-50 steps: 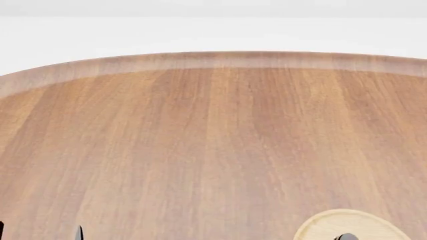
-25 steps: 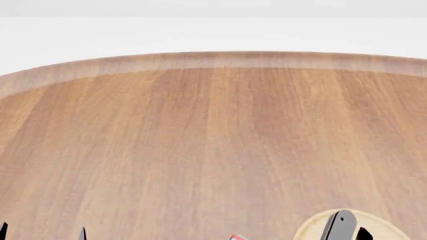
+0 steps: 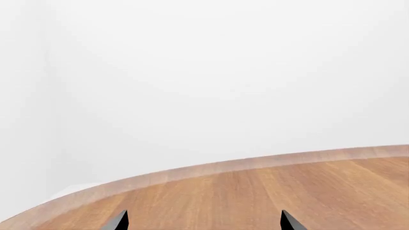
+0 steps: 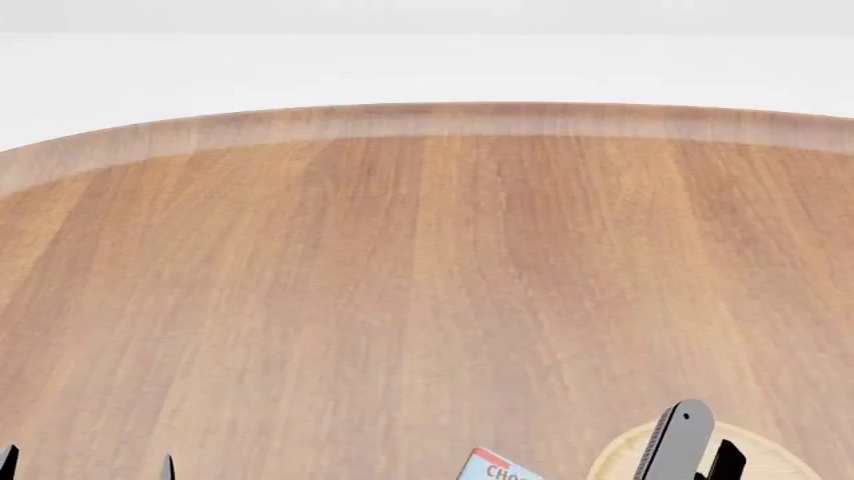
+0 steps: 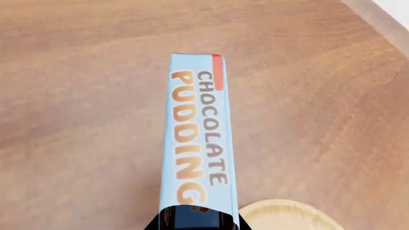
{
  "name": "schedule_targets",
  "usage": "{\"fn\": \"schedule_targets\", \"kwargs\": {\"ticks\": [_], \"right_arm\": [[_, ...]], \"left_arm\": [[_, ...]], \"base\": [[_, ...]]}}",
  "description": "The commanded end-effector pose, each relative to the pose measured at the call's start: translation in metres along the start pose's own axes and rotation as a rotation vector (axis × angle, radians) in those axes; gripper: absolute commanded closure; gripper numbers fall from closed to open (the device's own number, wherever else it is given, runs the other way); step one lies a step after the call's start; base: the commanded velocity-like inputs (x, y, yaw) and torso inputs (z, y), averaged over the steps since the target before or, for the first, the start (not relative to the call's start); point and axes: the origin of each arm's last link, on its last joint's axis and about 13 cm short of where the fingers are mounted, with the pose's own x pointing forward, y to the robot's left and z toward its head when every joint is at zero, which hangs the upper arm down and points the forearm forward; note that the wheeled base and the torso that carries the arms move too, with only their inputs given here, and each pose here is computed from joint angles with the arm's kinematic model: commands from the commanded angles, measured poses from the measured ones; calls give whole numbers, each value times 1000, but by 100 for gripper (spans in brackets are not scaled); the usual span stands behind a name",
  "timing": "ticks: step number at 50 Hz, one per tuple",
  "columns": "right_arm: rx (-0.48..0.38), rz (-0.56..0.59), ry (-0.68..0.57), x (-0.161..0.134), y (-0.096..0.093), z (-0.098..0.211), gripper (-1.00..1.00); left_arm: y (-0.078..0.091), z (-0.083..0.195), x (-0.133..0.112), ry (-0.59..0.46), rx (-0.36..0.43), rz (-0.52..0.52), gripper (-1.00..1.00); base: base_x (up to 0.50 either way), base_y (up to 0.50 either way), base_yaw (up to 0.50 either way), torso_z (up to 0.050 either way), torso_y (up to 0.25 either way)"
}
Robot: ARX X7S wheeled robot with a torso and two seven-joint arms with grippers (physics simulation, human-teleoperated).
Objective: Put the chocolate pudding to the left of the plate.
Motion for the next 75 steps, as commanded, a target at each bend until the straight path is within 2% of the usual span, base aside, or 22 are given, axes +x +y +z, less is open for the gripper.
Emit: {"fn": "schedule_targets", "kwargs": {"ticks": [1, 18, 75], "right_arm": [[-6, 13, 3, 8, -2, -2, 100], [11, 15, 5, 15, -5, -5, 100], [77, 37, 31, 38, 4, -35, 100]], "left_arm": [[0, 0, 0, 1, -1, -1, -100], [0, -1, 0, 4, -3, -1, -100], [-1, -2, -1, 5, -2, -11, -100]], "base": [[0, 0, 0, 0, 0], [0, 0, 0, 0, 0], [0, 0, 0, 0, 0]]}}
